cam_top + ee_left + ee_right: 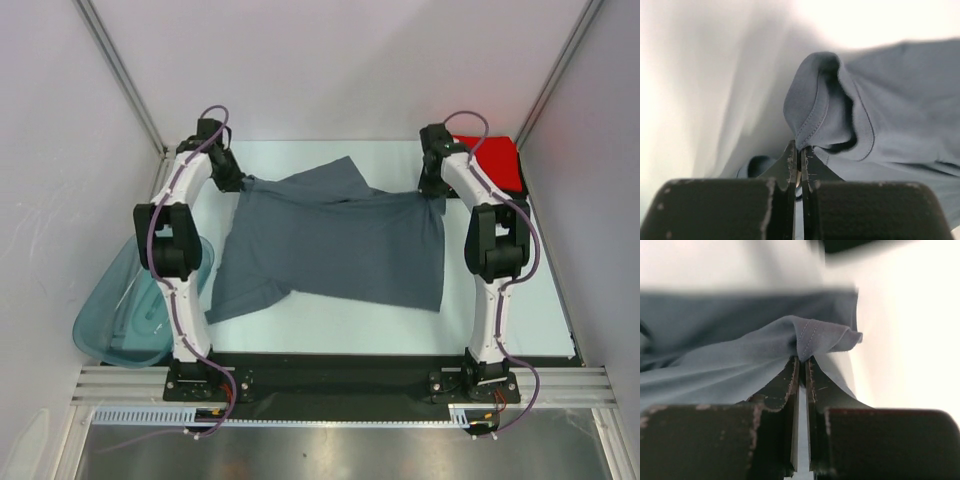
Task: Fold and stack the t-shirts
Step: Flatten the tshirt out
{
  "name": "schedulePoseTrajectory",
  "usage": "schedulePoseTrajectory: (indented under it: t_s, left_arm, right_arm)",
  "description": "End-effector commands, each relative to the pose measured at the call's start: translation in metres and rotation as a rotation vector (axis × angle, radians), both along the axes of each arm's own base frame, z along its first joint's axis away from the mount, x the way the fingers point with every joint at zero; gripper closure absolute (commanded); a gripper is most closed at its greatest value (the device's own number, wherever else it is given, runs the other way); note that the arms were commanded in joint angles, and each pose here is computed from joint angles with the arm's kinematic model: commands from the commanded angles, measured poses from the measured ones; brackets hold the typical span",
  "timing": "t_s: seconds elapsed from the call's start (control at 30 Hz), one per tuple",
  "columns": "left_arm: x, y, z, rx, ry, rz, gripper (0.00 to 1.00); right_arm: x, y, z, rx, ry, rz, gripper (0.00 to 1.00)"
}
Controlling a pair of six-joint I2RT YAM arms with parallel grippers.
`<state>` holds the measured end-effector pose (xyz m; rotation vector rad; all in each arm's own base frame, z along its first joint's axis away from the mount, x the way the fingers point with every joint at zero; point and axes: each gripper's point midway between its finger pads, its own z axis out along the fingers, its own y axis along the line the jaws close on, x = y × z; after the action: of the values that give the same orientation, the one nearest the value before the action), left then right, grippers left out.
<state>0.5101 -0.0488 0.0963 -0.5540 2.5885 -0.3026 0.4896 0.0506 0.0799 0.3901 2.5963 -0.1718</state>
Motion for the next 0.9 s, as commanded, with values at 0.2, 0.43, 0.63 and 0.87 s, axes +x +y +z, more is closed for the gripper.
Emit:
schedulePoseTrajectory:
  t_s: [0.2,0.43,0.63,0.87]
  left_arm:
    - [0.053,-0.003,0.024,-0.083,-0.185,0.112,1.00]
    - [0.092,-0.014,0.030,-0.118,-0.281,0.046,0.97]
    - [0.081,-0.010,0.064,-0.063,-0.324,0.008,0.24]
    - [-0.002,-0.026,0.087,-0.029,-0.263,-0.051,0.30]
  right_arm:
    - [0.104,-0.011,0.040,-0.087,-0.258,0.039,1.00]
    - [0.130,-0.006,0.030,-0.048,-0.288,0.066,0.89]
    - [0.123,0.000,0.058,0.015,-0.300,0.096,0.59]
    - [0.062,0.017,0.092,0.052,-0.200,0.118,0.40]
